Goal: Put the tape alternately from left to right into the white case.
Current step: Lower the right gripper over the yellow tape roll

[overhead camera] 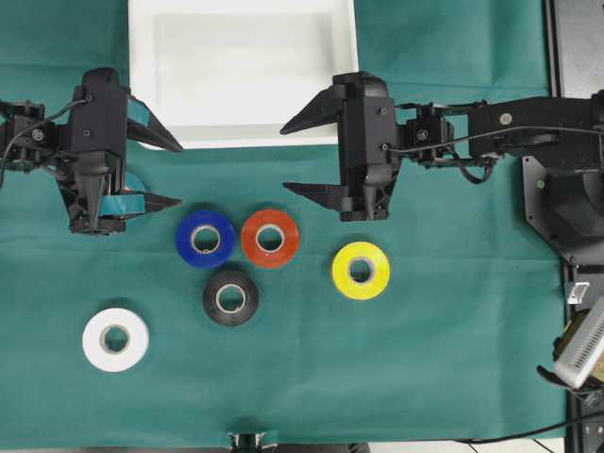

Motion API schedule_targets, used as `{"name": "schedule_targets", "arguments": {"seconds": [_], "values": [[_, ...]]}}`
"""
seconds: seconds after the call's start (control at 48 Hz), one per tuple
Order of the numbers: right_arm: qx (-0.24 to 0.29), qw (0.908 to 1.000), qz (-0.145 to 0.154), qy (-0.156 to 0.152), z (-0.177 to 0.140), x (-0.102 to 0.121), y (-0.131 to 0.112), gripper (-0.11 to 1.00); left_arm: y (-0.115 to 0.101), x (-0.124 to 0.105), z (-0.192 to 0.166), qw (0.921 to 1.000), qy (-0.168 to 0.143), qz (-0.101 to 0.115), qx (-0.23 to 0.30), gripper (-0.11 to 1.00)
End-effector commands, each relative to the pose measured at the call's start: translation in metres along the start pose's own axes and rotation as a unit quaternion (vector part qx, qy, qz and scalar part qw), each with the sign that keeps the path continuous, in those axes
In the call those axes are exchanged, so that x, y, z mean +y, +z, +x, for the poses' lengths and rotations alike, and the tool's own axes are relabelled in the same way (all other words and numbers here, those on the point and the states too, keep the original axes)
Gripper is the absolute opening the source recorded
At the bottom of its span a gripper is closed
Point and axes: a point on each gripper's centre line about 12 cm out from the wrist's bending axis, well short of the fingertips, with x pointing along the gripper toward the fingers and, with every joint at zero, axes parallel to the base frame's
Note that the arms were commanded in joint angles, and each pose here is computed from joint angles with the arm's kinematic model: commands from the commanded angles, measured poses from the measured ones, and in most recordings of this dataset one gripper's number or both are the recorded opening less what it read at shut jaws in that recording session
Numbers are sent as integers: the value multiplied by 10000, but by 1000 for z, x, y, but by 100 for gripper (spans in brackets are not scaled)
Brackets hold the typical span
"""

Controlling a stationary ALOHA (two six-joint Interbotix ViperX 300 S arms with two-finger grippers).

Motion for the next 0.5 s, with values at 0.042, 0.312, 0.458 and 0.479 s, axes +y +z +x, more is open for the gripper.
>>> {"name": "schedule_targets", "arguments": {"seconds": [0.042,0.312,0.458,0.479], "values": [[-138,9999,-4,-3,-2,0,10,76,9,1,-3,9999,7,-24,-138,91],[-153,9999,-8,4,-2,0,11,76,7,1,-4,9999,8,-16,-123,91],[-153,9999,-8,4,-2,0,11,76,7,1,-5,10000,8,-16,-92,91],[-153,9999,-12,-3,-2,0,11,76,7,1,-5,10000,7,-16,-92,91]]}}
